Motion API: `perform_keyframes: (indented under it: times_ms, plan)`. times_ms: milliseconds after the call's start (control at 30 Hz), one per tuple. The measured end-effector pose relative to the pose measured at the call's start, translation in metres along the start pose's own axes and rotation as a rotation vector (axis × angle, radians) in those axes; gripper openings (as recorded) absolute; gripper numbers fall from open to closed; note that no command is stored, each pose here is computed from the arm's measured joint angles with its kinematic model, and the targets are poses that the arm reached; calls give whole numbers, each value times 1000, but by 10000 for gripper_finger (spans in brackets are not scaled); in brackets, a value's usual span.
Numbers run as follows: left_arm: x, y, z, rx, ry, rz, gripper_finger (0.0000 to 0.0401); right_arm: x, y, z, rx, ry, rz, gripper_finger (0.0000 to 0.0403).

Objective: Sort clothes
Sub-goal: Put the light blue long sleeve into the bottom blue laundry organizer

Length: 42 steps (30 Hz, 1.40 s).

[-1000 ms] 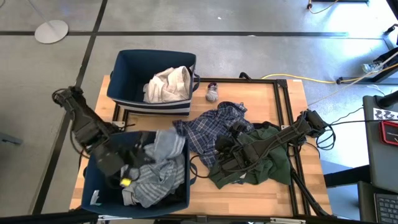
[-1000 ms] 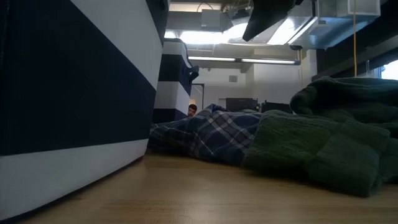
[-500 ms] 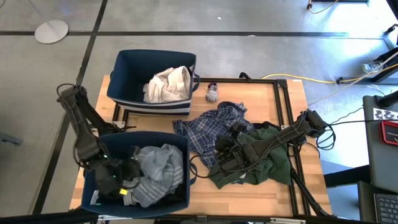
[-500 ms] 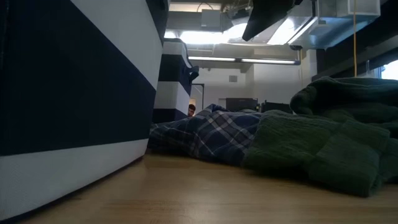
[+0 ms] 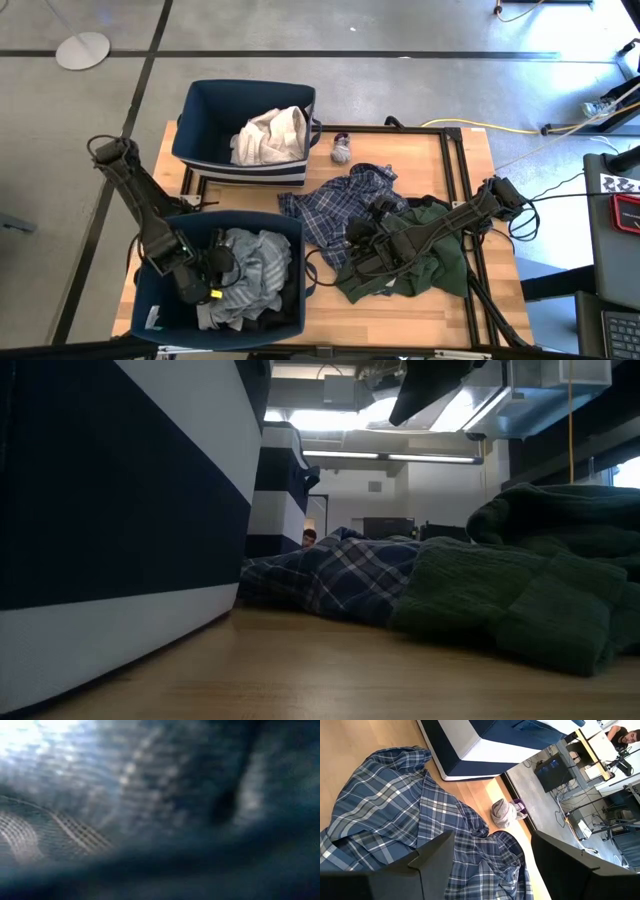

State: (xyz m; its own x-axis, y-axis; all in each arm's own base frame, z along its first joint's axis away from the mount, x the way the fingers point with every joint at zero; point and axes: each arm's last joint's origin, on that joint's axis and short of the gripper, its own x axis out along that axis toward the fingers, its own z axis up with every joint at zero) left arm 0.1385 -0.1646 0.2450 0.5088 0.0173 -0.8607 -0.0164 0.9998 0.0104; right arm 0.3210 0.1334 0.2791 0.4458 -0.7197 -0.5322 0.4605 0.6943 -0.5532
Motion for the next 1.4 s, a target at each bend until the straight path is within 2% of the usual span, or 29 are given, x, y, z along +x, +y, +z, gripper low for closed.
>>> perform_keyframes:
  times_ms: [133,300,467,600,733,933,1067,1167,1233,1300,1400]
  plan:
    - [-6,1,8,-49,39,-62,113,0,0,0,0,0,0,264]
    - [-34,4,25,-116,68,-221,159,0,0,0,0,0,0,264]
    - [-73,14,39,-124,-25,-299,175,0,0,0,0,0,0,264]
    - [-100,27,46,-85,-166,-293,174,0,0,0,0,0,0,264]
    - [-117,42,49,-50,-312,-232,172,0,0,0,0,0,0,264]
    - [-127,58,48,-58,-502,-21,171,2,-1,1,25,14,6,264]
    - [-125,63,48,-63,-564,108,171,4,-1,2,33,22,21,264]
    - [-121,68,45,-147,-638,257,171,4,-1,2,34,21,21,264]
    - [-119,71,43,-143,-659,342,171,4,-1,2,34,21,21,264]
    - [-115,72,39,-112,-641,382,171,4,-1,2,34,21,21,264]
    - [-109,70,37,-131,-641,375,171,4,-1,2,34,21,20,264]
